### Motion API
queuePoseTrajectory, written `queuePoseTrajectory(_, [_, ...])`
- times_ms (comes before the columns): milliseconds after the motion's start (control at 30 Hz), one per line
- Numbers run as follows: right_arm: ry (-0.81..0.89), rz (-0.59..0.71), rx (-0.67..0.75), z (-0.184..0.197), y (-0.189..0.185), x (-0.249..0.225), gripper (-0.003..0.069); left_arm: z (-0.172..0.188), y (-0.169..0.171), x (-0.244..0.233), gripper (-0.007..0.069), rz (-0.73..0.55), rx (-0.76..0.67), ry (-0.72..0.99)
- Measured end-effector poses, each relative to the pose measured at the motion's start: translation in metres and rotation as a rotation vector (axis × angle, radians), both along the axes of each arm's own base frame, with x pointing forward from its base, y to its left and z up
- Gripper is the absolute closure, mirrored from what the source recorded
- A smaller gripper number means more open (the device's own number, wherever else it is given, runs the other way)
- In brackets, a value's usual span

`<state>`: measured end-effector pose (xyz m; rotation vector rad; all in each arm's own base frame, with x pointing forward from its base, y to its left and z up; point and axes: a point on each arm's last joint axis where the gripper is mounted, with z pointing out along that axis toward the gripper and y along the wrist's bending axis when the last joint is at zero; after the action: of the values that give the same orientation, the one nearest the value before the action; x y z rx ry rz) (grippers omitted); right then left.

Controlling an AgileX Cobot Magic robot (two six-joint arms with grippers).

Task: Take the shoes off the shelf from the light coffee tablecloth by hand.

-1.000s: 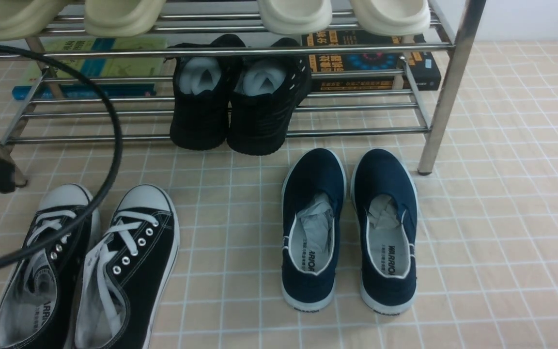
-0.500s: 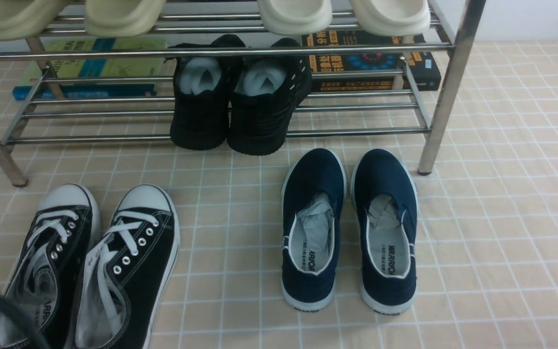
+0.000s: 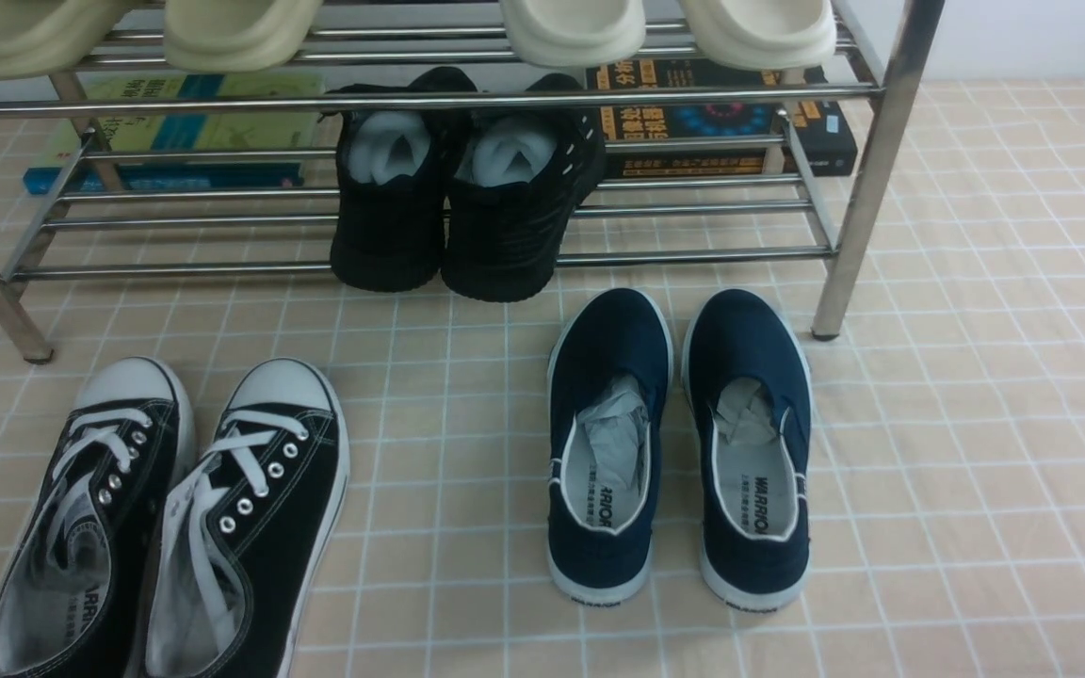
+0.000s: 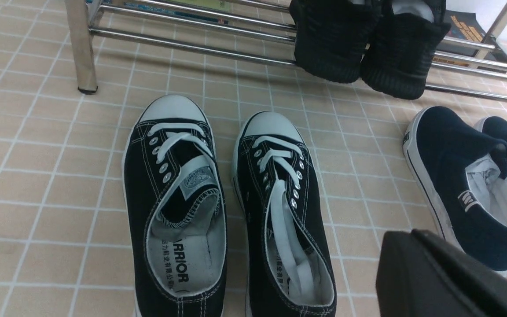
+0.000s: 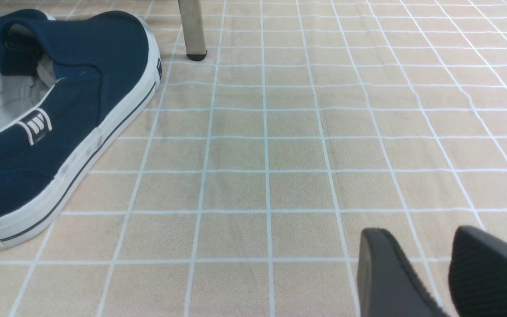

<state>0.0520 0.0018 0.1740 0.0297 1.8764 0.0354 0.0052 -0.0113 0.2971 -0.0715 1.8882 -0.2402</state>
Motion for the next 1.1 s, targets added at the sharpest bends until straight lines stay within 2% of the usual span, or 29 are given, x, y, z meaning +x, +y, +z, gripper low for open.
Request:
queuePoseTrajectory(667, [0.0, 0.0, 0.0, 0.0, 0.0, 0.0, 0.0419, -0.004, 0.025, 0.002, 0.0582, 0.187, 0.3, 0.013])
queuePoseTrajectory(767, [0.0, 0.0, 0.0, 0.0, 0.0, 0.0, 0.0419, -0.011, 0.025, 0.006, 0.0582, 0.185, 0.308, 0.019])
queuePoseTrajectory(967, [0.0, 0.0, 0.0, 0.0, 0.0, 0.0, 0.0419, -0.037, 0.017, 0.031, 0.0574, 0.131, 0.252, -0.113])
queuePoseTrajectory(1100, [0.0, 0.0, -0.001, 0.0, 0.0, 0.0, 0.0419, -0.071, 0.013, 0.048, 0.0571, 0.111, 0.188, -0.223])
